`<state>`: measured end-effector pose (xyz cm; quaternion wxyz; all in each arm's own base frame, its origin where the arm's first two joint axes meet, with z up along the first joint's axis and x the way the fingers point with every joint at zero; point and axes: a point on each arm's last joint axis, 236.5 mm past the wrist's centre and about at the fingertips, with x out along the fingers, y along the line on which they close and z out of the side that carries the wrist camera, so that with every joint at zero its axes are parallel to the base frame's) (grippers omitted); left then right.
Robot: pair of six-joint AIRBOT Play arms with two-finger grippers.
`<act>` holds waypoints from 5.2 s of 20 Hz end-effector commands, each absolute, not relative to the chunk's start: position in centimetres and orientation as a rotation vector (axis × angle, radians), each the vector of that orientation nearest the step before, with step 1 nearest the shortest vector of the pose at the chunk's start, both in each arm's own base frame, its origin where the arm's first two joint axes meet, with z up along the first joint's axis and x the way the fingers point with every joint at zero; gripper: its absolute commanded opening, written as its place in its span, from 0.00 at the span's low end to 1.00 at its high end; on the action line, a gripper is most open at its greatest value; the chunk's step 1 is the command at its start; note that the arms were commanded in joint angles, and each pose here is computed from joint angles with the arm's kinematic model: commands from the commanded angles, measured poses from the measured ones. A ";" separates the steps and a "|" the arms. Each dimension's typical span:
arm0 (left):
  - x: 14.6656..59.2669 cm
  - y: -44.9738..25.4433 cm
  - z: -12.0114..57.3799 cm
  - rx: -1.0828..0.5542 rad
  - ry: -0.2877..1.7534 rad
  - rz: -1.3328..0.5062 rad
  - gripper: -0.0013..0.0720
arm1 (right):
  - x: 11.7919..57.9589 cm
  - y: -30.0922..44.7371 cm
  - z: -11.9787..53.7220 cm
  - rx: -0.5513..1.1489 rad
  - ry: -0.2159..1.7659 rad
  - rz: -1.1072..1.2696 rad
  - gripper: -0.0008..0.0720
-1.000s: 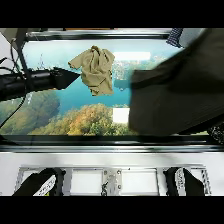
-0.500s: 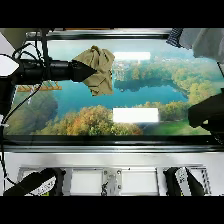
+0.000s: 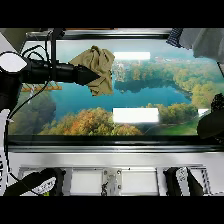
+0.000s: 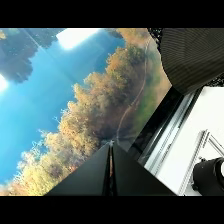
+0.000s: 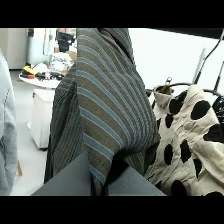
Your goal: Fold the clothes and pants, and hang the long-sleeved shirts on hangers.
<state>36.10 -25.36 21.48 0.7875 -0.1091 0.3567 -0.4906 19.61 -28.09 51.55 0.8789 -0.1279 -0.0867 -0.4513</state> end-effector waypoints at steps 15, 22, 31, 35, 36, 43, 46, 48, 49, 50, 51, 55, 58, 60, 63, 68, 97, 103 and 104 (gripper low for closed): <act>35.8 -25.4 21.3 -0.230 0.783 -1.069 0.04 | 18.1 -27.3 52.7 -0.279 -0.214 -0.971 0.02; 35.6 -25.5 21.1 -0.229 0.790 -1.074 0.04 | 19.0 -30.7 52.7 -0.281 -0.216 -0.999 0.02; 35.5 -25.5 21.1 -0.229 0.792 -1.076 0.04 | 15.2 -36.5 48.6 -0.142 -0.109 -1.138 0.02; 35.6 -25.5 21.1 -0.229 0.791 -1.076 0.04 | 15.4 -36.9 48.9 -0.131 -0.144 -1.132 0.02; 35.6 -25.5 21.1 -0.230 0.791 -1.075 0.04 | 15.3 -37.0 49.1 -0.124 -0.162 -1.136 0.02; 35.5 -25.5 21.1 -0.229 0.793 -1.077 0.04 | 15.7 -38.4 47.0 -0.088 -0.093 -1.141 0.02; 35.5 -25.5 21.1 -0.229 0.793 -1.077 0.04 | 15.5 -38.6 46.3 -0.064 -0.073 -1.149 0.02; 35.4 -25.5 21.1 -0.228 0.796 -1.080 0.04 | 14.9 -38.9 44.9 0.021 -0.056 -1.161 0.02; 35.3 -25.5 21.1 -0.227 0.799 -1.082 0.04 | 14.6 -39.1 44.4 0.037 -0.041 -1.169 0.02; 35.3 -25.5 21.1 -0.227 0.799 -1.082 0.04 | 14.2 -39.2 44.1 0.046 -0.028 -1.180 0.02; 35.3 -25.5 21.1 -0.227 0.799 -1.082 0.04 | 13.7 -39.2 44.0 0.047 -0.023 -1.191 0.02; 35.3 -25.5 21.0 -0.226 0.799 -1.081 0.04 | 12.2 -38.4 45.1 0.027 -0.044 -1.221 0.03; 35.3 -25.5 21.0 -0.226 0.799 -1.082 0.04 | 12.1 -38.1 45.4 0.022 -0.049 -1.220 0.04; 35.3 -25.5 21.0 -0.225 0.799 -1.082 0.04 | 12.6 -37.6 45.1 0.050 -0.044 -1.199 0.05; 35.3 -25.5 21.0 -0.225 0.800 -1.083 0.04 | 13.0 -36.1 45.9 0.070 -0.078 -1.164 0.25; 35.1 -25.5 20.9 -0.222 0.808 -1.090 0.04 | 13.9 -32.7 49.4 0.086 -0.228 -1.073 0.65; 30.6 -25.4 14.8 -0.362 0.852 -0.893 0.04 | 26.4 26.0 12.1 -0.004 0.803 1.086 0.64; 30.1 -25.2 15.2 -0.359 0.840 -0.896 0.04 | 25.3 26.6 10.4 0.002 0.877 1.125 0.03; 30.3 -25.2 15.3 -0.360 0.835 -0.892 0.04 | 25.3 26.7 10.5 0.006 0.876 1.127 0.03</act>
